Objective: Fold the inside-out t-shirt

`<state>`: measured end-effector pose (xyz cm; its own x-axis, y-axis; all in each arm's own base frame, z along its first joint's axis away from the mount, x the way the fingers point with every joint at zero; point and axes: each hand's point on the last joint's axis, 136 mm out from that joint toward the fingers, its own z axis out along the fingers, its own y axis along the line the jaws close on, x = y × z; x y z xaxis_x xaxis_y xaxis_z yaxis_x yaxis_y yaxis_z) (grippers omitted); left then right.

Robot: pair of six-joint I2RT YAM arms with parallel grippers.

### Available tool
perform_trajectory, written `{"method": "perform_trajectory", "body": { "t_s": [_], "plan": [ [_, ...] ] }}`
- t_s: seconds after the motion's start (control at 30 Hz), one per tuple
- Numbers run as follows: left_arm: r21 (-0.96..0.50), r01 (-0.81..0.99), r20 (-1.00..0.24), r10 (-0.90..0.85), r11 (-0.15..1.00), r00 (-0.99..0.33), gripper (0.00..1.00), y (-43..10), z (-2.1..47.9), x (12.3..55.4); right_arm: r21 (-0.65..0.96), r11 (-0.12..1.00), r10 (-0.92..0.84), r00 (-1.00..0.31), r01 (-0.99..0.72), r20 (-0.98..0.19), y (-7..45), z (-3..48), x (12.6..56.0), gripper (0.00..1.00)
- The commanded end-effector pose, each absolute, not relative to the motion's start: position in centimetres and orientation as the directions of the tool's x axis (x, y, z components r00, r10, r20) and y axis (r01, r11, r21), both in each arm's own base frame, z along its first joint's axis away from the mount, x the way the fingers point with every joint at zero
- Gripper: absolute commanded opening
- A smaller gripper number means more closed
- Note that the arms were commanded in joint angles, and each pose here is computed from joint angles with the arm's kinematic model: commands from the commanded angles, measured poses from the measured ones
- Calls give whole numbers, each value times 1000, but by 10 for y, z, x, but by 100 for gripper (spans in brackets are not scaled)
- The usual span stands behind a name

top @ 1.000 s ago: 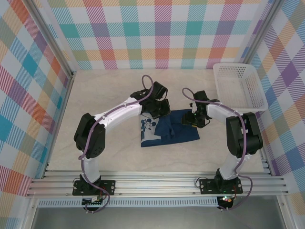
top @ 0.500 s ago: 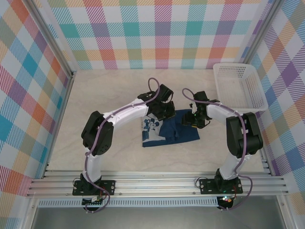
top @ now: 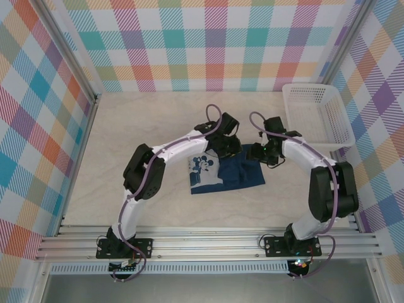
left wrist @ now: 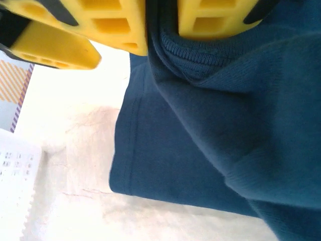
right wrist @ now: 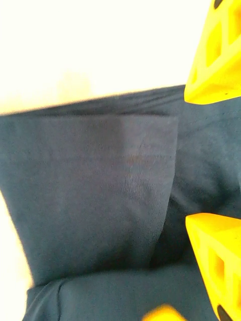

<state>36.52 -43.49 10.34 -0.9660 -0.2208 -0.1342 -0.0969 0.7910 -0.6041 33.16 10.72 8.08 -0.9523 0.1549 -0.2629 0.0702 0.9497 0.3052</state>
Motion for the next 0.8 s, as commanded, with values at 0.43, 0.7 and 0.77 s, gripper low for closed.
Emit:
{"method": "perform_trajectory", "body": {
  "t_s": [0.43,0.7,0.77],
  "plan": [
    [-632,89,-203,-53,770,-978,50,-484,137,350,304,925,348,-835,230,-427,54,137,302,61],
    [-536,86,-292,-89,840,-952,50,-372,143,348,398,916,156,-868,-52,-472,130,146,293,65],
    [-537,24,-269,-144,844,-952,51,-339,128,349,337,930,42,-870,-145,-492,159,140,290,68]
  ]
}}
